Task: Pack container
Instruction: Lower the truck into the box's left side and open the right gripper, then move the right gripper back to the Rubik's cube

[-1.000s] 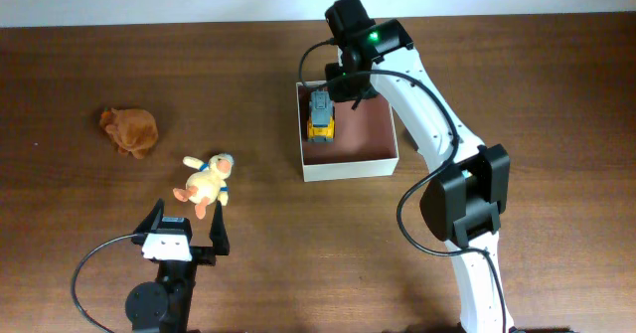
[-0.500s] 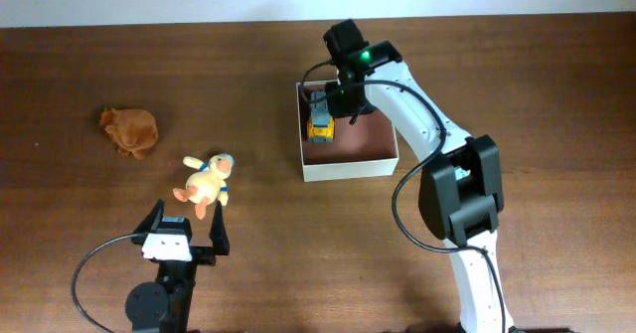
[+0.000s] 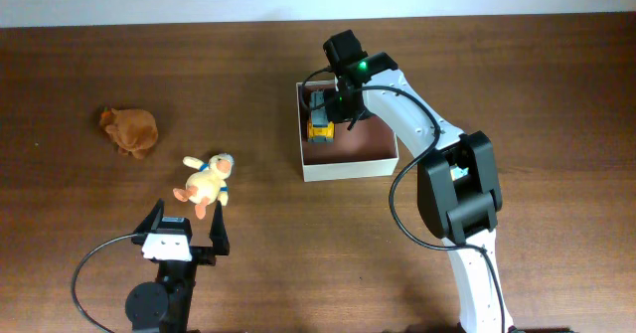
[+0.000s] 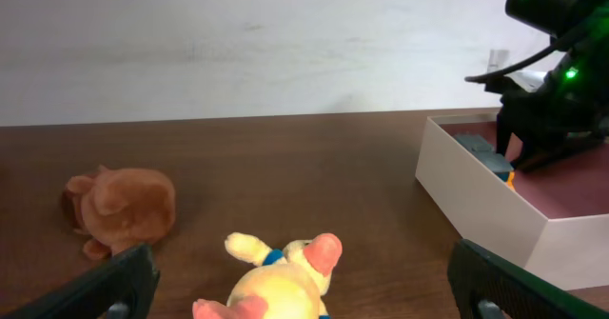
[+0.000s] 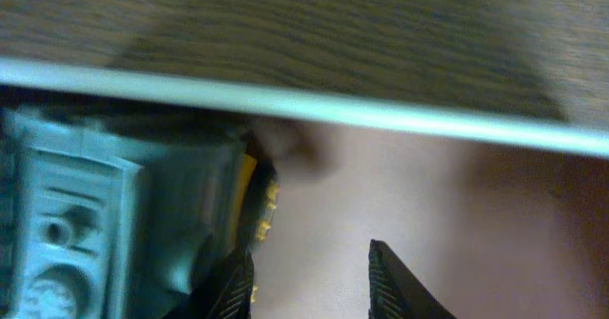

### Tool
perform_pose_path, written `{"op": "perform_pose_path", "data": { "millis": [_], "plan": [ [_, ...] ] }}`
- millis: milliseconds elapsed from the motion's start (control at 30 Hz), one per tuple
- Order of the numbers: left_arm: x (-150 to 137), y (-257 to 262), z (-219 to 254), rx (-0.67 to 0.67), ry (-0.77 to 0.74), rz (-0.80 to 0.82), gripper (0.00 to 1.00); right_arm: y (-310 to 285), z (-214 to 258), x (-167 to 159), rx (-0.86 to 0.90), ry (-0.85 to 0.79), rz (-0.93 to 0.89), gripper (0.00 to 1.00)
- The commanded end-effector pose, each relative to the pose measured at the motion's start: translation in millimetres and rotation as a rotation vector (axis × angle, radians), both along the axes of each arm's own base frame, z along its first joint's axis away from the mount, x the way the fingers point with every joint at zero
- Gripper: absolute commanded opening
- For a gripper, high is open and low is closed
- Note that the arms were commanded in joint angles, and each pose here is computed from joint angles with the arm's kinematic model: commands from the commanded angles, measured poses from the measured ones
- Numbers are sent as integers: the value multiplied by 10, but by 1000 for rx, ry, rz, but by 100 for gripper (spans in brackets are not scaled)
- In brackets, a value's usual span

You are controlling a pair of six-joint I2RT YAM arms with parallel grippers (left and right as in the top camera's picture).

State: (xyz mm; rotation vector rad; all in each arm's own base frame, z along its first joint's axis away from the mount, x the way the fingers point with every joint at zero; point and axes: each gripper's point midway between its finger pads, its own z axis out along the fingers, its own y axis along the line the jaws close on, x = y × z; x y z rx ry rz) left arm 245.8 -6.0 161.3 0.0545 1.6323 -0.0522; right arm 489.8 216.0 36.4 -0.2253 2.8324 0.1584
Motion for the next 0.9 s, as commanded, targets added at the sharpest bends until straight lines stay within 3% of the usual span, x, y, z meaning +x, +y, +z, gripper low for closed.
{"op": "perform_pose_path", "data": {
  "millis": [0, 400, 867],
  "plan": [
    [-1, -4, -15, 15, 2, -1, 99, 181, -53, -32, 68, 15, 75, 34],
    [-1, -4, -15, 15, 2, -1, 99, 162, -49, -9, 56, 1, 107, 35],
    [-1, -4, -15, 15, 2, -1, 99, -334, -118, -32, -55, 56, -130, 36]
  ]
}}
